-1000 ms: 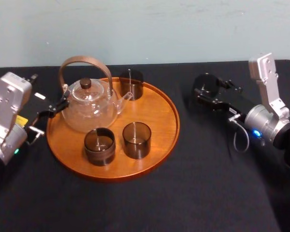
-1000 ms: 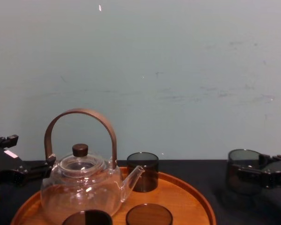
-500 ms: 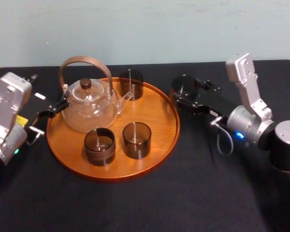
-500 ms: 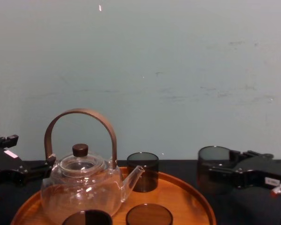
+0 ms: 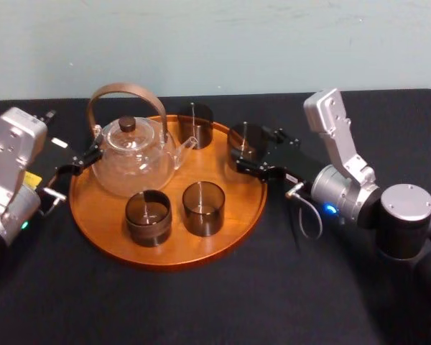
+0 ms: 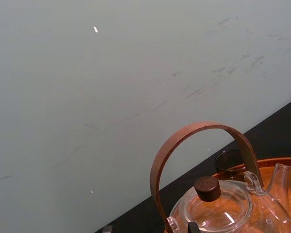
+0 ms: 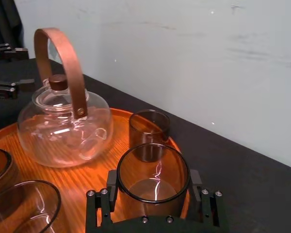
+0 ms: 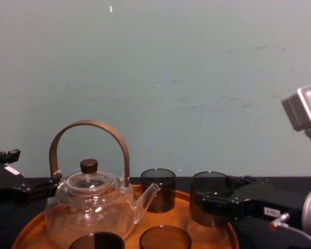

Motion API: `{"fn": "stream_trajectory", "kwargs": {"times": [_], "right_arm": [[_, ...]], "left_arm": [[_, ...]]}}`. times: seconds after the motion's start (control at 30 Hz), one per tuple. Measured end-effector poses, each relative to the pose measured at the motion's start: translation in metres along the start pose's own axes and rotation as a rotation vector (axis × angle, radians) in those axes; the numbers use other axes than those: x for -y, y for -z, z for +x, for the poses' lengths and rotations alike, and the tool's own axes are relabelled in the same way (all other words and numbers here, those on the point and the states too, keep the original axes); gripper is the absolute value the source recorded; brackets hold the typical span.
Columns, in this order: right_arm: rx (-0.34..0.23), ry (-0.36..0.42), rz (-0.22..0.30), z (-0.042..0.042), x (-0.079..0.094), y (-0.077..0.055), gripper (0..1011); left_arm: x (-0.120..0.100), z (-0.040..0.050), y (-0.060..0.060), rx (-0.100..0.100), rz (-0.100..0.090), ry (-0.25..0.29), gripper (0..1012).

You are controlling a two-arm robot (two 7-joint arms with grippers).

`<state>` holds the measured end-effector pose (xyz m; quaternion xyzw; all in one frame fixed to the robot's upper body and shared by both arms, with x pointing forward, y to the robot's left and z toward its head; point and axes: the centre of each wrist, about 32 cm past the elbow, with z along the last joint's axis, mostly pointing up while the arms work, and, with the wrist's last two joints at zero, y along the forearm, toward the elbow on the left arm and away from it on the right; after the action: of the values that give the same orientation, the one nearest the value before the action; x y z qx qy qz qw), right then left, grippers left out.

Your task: Pick up the glass from the table and place it on the tray.

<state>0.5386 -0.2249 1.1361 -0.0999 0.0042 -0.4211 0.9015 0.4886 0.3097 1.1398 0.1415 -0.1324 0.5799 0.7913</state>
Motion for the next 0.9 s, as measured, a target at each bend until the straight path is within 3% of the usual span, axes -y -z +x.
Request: {"fn": "stream_trajectory", "kwargs": {"times": [0.33, 0.9], "right_arm": [[0.002, -0.021, 0.001, -0.0052, -0.009, 0.004, 883], [-0.006, -0.010, -0.005, -0.0029, -0.021, 0.013, 883]], "left_arm": [[0.000, 0.0000, 0.000, 0.000, 0.000, 0.000, 1010], [0.000, 0.0000, 0.000, 0.000, 0.000, 0.000, 1010]]}}
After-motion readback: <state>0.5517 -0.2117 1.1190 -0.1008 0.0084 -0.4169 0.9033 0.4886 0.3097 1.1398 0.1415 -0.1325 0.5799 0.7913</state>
